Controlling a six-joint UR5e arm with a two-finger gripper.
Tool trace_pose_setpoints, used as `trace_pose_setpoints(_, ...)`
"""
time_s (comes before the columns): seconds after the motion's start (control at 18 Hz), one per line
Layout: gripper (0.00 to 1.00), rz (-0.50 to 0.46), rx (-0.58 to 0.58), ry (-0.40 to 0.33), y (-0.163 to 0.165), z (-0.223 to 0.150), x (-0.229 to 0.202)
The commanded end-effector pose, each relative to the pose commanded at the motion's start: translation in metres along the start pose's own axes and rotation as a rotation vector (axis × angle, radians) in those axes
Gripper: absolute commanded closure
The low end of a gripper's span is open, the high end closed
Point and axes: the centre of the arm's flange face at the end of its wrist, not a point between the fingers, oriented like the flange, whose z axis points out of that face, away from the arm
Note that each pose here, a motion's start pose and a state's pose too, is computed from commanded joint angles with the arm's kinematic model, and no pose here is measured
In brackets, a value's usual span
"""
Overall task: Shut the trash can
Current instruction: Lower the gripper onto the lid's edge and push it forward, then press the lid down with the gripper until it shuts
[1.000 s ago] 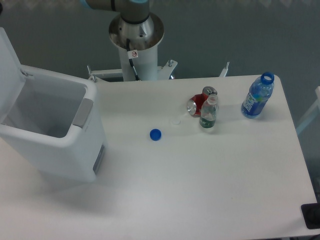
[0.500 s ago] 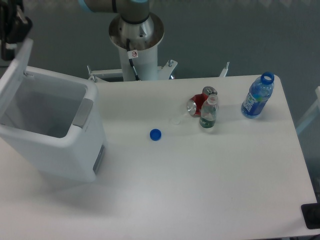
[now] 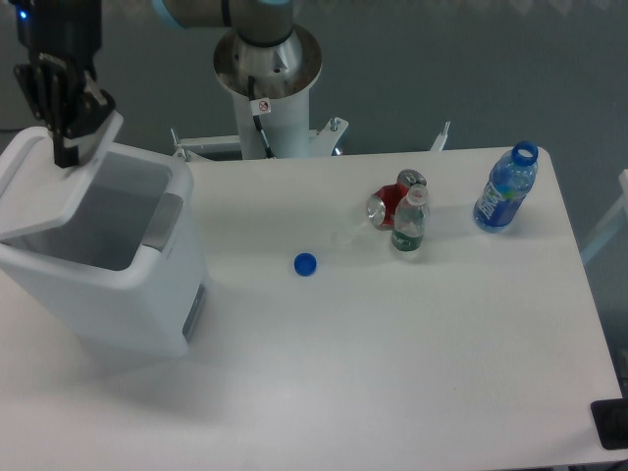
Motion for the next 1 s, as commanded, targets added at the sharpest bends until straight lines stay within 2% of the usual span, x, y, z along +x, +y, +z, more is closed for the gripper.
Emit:
trace_pose_setpoints(0.17, 1.00, -0.022, -0.012, -0.005, 0.006, 0.004, -0.011)
trace_pose_setpoints(0.5, 1.00, -0.036, -0.068, 0.034, 0.025, 0.033, -0.008)
trace_pose_setpoints(1.0, 1.00, -0.039, -0.086, 0.046, 0.025, 0.047, -0.011)
